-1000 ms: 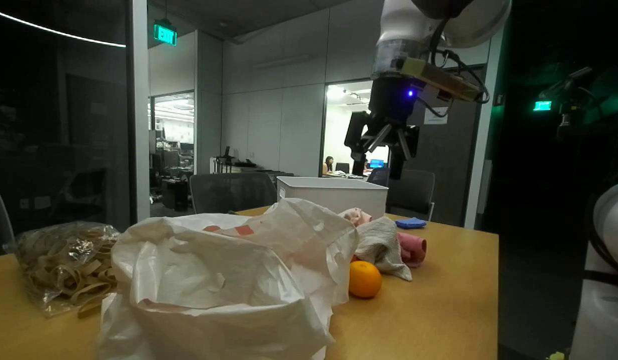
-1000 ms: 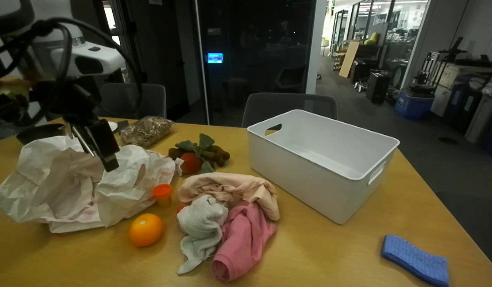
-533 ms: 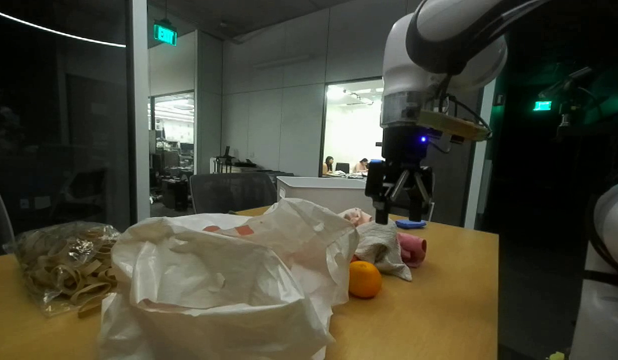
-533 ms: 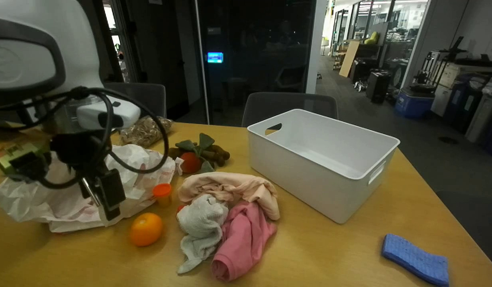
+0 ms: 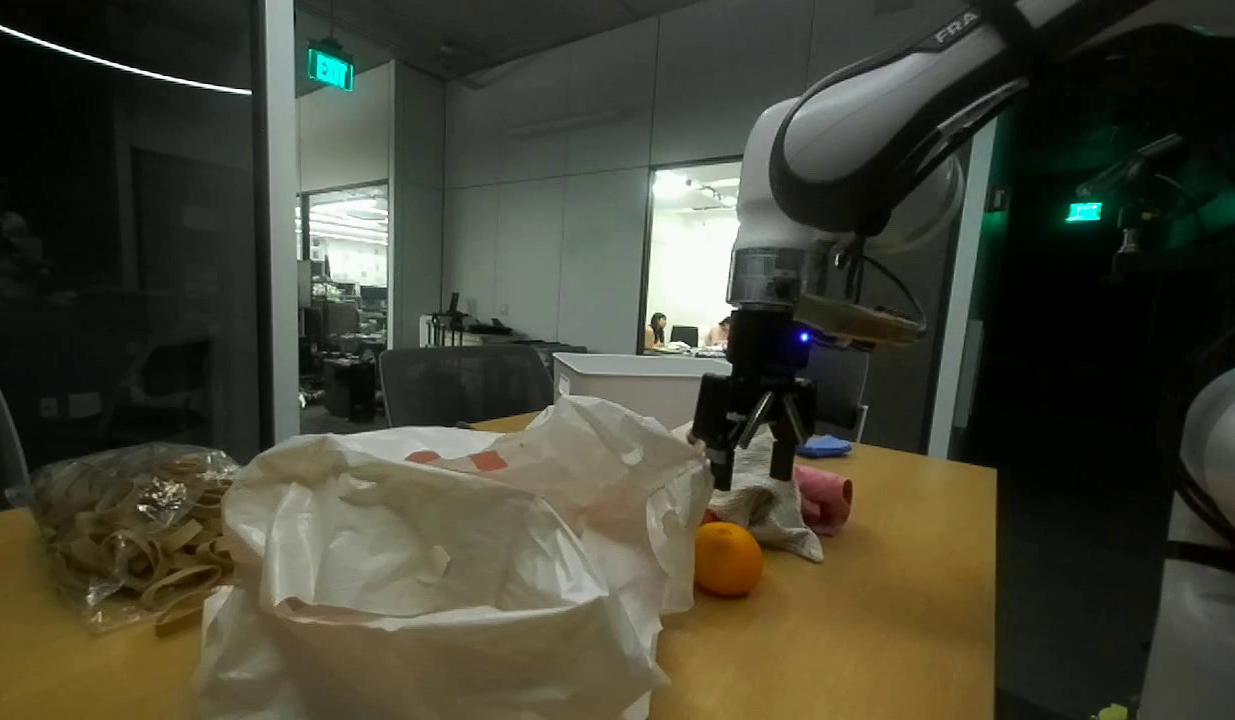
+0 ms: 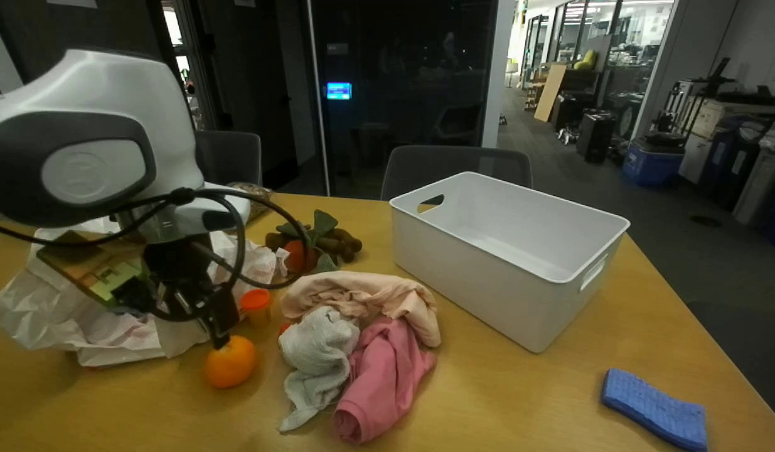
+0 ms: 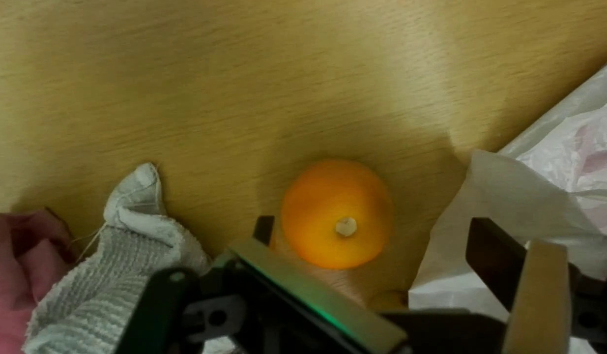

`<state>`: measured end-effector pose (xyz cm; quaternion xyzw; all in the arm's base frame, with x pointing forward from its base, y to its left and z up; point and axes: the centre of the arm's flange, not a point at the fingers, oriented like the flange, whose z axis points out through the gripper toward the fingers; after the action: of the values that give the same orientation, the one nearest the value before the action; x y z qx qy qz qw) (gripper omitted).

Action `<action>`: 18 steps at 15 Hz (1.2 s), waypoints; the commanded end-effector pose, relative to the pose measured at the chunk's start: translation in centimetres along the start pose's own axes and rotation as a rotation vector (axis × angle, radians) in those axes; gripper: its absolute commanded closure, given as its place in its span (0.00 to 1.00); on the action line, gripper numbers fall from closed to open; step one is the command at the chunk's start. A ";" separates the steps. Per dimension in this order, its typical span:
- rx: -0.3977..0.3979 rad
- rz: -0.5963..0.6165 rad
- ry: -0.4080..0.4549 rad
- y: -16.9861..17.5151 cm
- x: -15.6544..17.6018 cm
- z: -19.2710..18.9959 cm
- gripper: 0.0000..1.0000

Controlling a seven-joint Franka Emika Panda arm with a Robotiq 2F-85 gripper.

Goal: Put the three plush toys into the carrier bag

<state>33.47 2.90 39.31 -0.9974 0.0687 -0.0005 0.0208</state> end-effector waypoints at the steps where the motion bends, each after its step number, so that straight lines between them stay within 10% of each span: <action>1: 0.021 -0.026 -0.036 0.6 0.8 2.7 0.00; 18: 0.067 -0.073 -0.111 1.1 3.3 7.3 0.00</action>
<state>35.19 1.83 32.80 -0.9960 0.0468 0.0670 0.0355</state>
